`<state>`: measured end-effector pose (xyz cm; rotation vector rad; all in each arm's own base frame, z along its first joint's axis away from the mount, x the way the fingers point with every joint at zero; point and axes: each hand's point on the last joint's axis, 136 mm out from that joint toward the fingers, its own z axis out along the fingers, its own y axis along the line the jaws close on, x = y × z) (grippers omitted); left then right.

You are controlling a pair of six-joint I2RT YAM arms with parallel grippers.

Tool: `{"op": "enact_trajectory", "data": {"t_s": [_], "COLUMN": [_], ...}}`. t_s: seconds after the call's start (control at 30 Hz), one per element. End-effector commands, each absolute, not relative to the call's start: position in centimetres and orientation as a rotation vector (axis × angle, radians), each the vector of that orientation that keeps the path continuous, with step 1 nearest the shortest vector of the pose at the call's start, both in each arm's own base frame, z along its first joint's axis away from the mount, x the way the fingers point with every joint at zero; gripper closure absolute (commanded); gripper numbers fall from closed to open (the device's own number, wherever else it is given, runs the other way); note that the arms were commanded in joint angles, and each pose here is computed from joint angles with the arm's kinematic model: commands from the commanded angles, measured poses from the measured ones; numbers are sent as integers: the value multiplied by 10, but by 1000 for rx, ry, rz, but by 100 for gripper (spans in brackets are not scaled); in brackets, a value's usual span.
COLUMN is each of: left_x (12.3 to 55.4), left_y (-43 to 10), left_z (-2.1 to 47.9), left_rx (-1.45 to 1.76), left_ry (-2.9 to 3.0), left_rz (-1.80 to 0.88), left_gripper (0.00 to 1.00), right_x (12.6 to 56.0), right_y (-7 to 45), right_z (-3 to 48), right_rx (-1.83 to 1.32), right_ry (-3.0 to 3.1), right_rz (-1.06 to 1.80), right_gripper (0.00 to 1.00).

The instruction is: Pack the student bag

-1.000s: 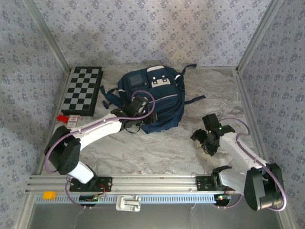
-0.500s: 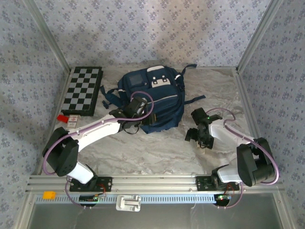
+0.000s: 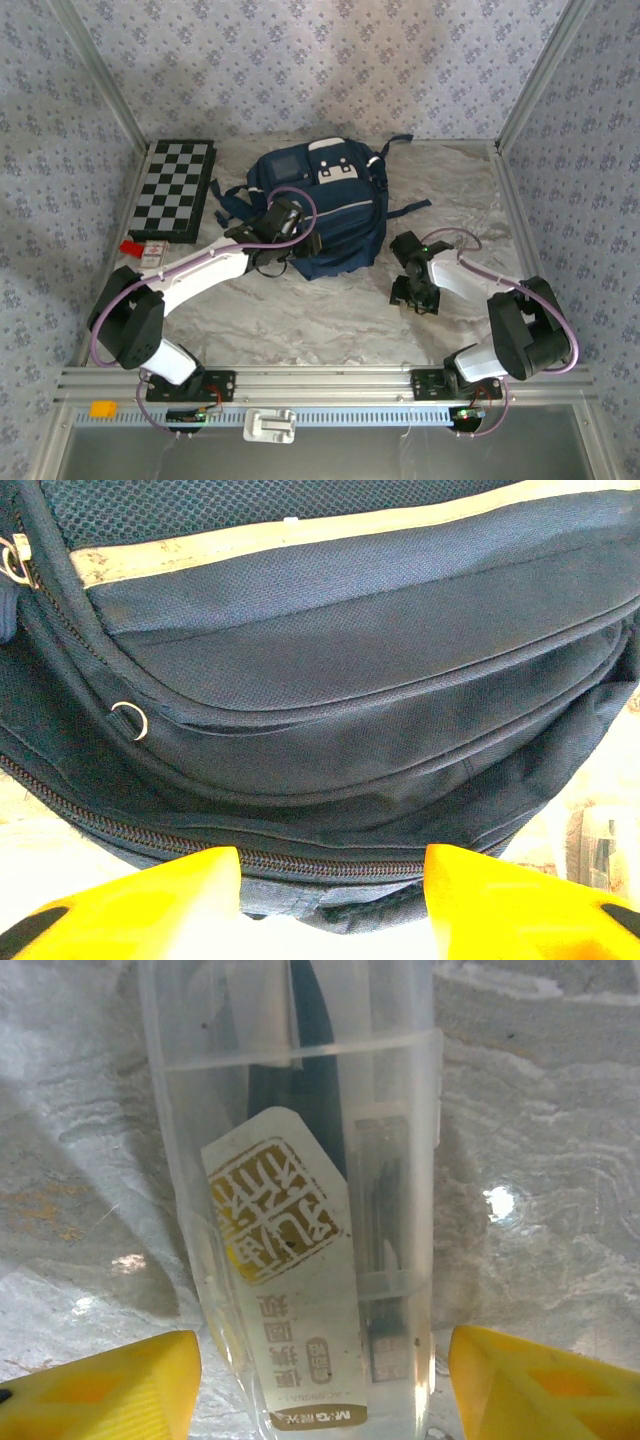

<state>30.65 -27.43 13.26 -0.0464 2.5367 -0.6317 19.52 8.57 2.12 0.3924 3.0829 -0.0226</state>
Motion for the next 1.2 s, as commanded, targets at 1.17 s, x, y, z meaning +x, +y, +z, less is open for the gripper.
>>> {"op": "enact_trajectory", "data": {"t_s": [1.17], "left_x": [375], "left_y": [-310], "left_z": [131], "left_rx": [975], "left_ry": [2182], "left_rz": [107], "left_gripper": [15], "right_x": [218], "right_y": [105], "right_z": [86], "right_rx": [309], "right_ry": [2949], "right_rz": [206], "right_gripper": [53]}}
